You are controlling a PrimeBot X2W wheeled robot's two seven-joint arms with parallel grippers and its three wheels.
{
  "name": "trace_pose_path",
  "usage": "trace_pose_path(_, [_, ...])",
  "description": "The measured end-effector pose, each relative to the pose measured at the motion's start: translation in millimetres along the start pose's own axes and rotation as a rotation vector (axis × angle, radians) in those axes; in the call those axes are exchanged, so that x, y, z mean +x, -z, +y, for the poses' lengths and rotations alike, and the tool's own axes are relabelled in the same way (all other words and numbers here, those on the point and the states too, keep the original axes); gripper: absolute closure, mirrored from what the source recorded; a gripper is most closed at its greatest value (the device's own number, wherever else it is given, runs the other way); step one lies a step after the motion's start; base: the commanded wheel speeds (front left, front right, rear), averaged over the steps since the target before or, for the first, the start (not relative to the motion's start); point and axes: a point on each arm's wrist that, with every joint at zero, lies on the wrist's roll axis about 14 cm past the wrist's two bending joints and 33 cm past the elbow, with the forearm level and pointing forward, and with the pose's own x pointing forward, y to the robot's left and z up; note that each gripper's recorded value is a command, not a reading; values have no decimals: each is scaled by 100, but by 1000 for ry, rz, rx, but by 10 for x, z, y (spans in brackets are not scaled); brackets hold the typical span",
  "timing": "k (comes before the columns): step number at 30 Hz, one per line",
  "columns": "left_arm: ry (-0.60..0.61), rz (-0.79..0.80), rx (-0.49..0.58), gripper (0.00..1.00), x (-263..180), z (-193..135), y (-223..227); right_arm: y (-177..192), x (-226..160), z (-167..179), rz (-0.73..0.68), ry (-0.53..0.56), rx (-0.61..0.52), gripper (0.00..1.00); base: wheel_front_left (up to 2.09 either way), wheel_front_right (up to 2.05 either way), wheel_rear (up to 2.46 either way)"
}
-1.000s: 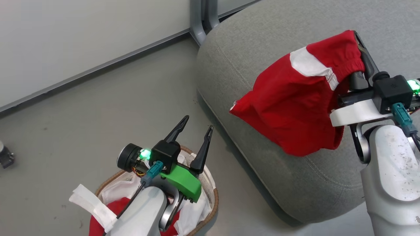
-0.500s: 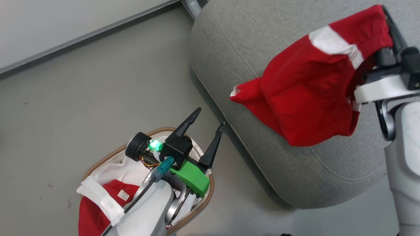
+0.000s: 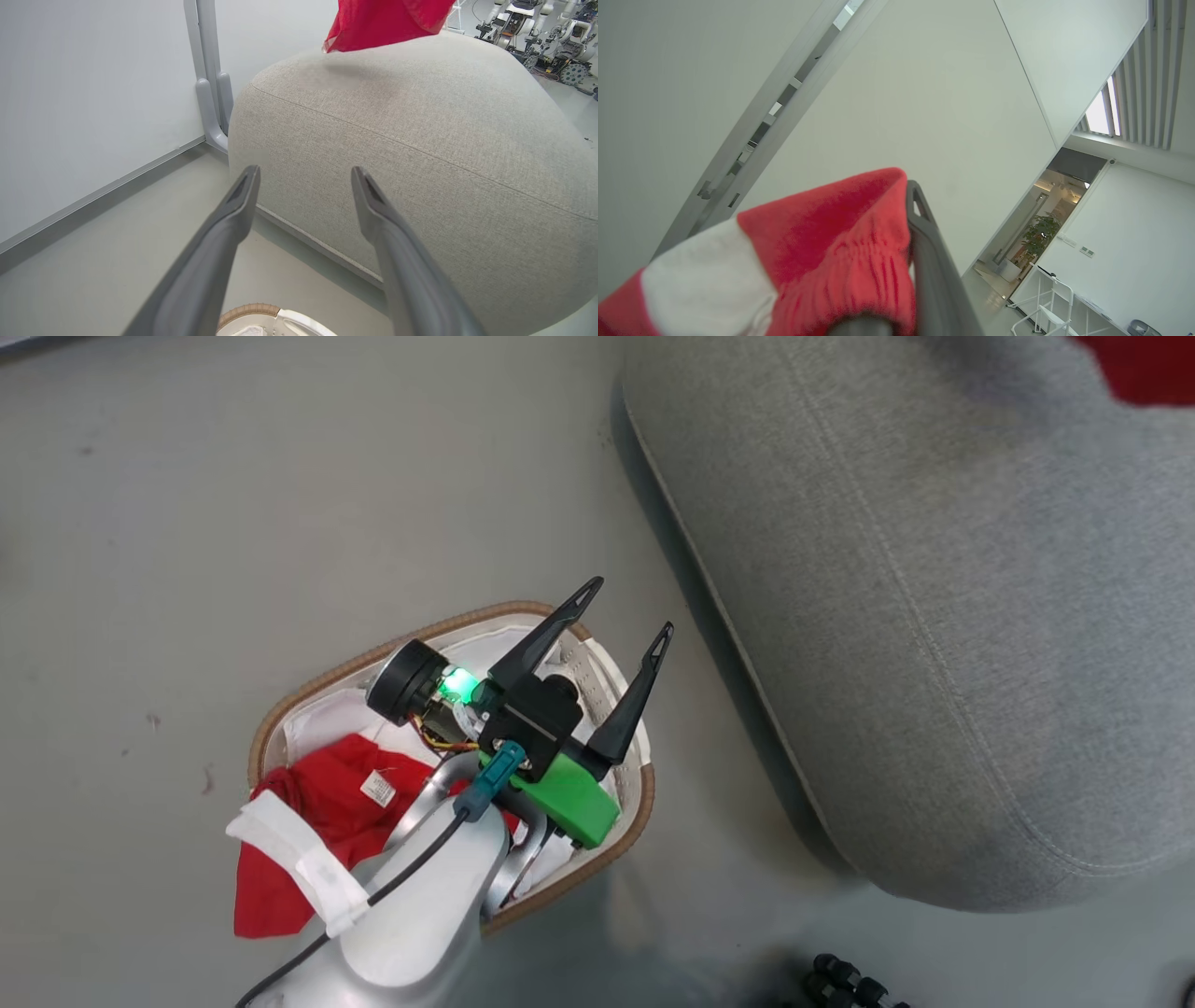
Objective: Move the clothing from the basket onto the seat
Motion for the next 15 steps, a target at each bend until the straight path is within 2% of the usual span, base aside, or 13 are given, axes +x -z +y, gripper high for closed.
trace_pose_path(3, [-18,9,-12,0,-26,97,99,46,206,-97,-3,39,-20,100,0,0,0])
trace_pose_path(6, [-45,37,-24,0,-80,220,257,263,302,1,38,33,-28,100,0,0,0])
trace_pose_path(11, [-91,66,-45,0,-158,407,459,891,229,490,173,-18,40,100,0,0,0])
trace_pose_path(15, [-127,94,-61,0,-239,530,617,1435,-51,1029,309,-92,93,100,0,0,0])
